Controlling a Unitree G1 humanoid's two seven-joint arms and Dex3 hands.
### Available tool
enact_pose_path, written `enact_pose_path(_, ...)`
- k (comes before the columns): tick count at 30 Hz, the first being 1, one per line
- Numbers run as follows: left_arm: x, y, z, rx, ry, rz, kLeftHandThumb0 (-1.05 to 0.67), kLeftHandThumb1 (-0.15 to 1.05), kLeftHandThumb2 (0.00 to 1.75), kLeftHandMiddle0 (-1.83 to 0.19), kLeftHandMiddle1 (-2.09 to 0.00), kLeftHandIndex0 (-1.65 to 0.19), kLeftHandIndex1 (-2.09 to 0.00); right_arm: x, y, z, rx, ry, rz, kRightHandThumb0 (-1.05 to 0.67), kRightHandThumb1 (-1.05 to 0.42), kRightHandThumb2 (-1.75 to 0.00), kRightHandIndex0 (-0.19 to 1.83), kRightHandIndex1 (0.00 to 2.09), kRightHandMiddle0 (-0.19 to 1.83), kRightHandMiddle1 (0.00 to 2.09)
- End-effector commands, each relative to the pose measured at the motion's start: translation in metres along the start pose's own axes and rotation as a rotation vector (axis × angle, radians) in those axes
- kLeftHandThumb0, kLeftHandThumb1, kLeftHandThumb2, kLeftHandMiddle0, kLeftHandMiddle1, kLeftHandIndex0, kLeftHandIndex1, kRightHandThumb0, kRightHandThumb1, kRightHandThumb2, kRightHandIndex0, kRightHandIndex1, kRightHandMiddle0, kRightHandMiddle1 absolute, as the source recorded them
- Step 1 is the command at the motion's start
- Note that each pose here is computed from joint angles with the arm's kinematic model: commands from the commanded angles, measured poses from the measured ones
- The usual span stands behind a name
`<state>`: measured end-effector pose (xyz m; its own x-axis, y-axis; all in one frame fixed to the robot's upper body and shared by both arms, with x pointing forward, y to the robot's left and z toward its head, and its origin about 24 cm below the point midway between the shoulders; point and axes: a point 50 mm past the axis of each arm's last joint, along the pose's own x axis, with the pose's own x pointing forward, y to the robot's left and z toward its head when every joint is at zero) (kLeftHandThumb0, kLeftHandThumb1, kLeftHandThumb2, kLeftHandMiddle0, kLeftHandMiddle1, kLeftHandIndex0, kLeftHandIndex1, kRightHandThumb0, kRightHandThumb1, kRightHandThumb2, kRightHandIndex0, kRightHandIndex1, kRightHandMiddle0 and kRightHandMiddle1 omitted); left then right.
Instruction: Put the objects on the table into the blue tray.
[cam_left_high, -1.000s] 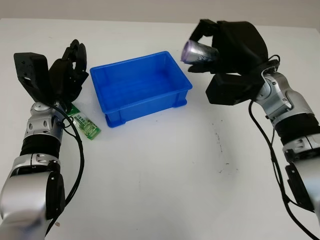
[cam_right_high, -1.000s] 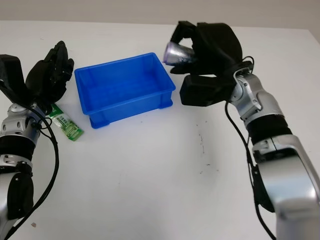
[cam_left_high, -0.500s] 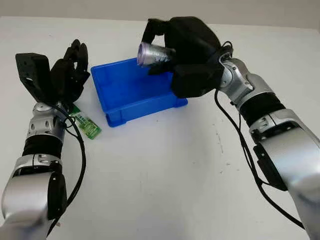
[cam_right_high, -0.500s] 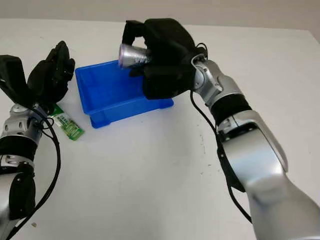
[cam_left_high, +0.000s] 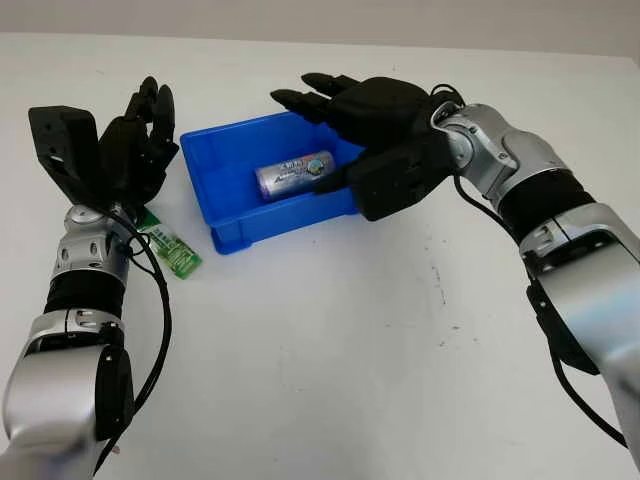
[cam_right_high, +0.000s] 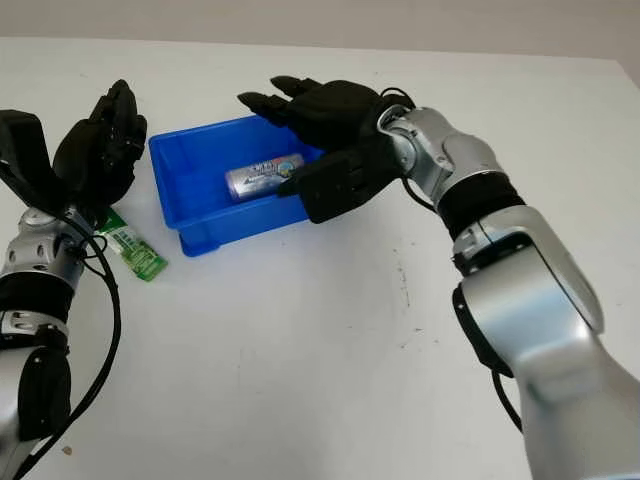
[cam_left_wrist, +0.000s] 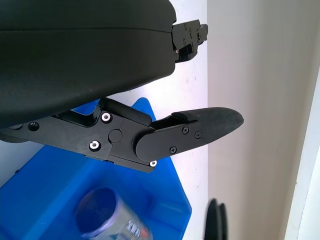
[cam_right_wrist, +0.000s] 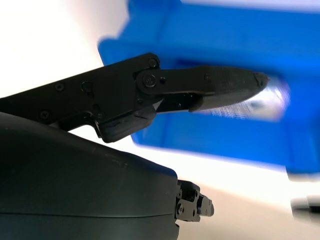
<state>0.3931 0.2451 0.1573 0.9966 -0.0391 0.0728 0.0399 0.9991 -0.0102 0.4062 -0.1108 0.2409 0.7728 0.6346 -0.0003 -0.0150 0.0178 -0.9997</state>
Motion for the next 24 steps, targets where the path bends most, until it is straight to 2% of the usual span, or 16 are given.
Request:
enact_pose_path(1,0.0,0.002,0.001,0.005,-0.006,0.006,-0.73,1.05,0.64,0.14,-0.06,0.16,-0.05,-0.011,-0.007,-0.008,0.091,-0.005,-0.12,-0.91,-1.05,-0.52,-0.19,0.0,-0.19,0.0)
enact_pose_path(5,0.0,0.003,0.001,-0.002,-0.008,0.007,-0.73,1.05,0.63,0.14,-0.05,0.16,-0.05,-0.031,-0.015,-0.025,0.271,0.016,-0.312,-0.89,-1.05,-0.62,-0.19,0.0,-0.19,0.0)
enact_pose_path(9,0.0,0.004,0.003,-0.007,-0.007,0.012,-0.73,1.05,0.62,0.14,-0.06,0.16,-0.05,-0.053,-0.01,-0.048,0.482,0.084,-0.43,-0.86,-1.05,-0.67,-0.19,0.0,-0.19,0.0)
enact_pose_path(17,0.0,0.005,0.004,-0.004,-0.005,0.011,-0.71,1.05,0.63,0.13,-0.06,0.15,-0.06,-0.085,0.039,-0.084,0.903,0.316,-0.403,-0.82,-1.05,-0.72,-0.19,0.0,-0.19,0.0)
enact_pose_path(20,0.0,0.005,0.004,0.003,-0.001,0.011,-0.7,1.05,0.64,0.13,-0.06,0.15,-0.06,-0.095,0.06,-0.089,1.015,0.395,-0.401,-0.81,-1.05,-0.75,-0.19,0.0,-0.19,0.0)
enact_pose_path(24,0.0,0.006,0.005,0.007,0.004,0.009,-0.7,1.05,0.64,0.13,-0.06,0.15,-0.06,-0.102,0.079,-0.086,1.089,0.449,-0.413,-0.78,-1.05,-0.8,-0.19,0.0,-0.19,0.0)
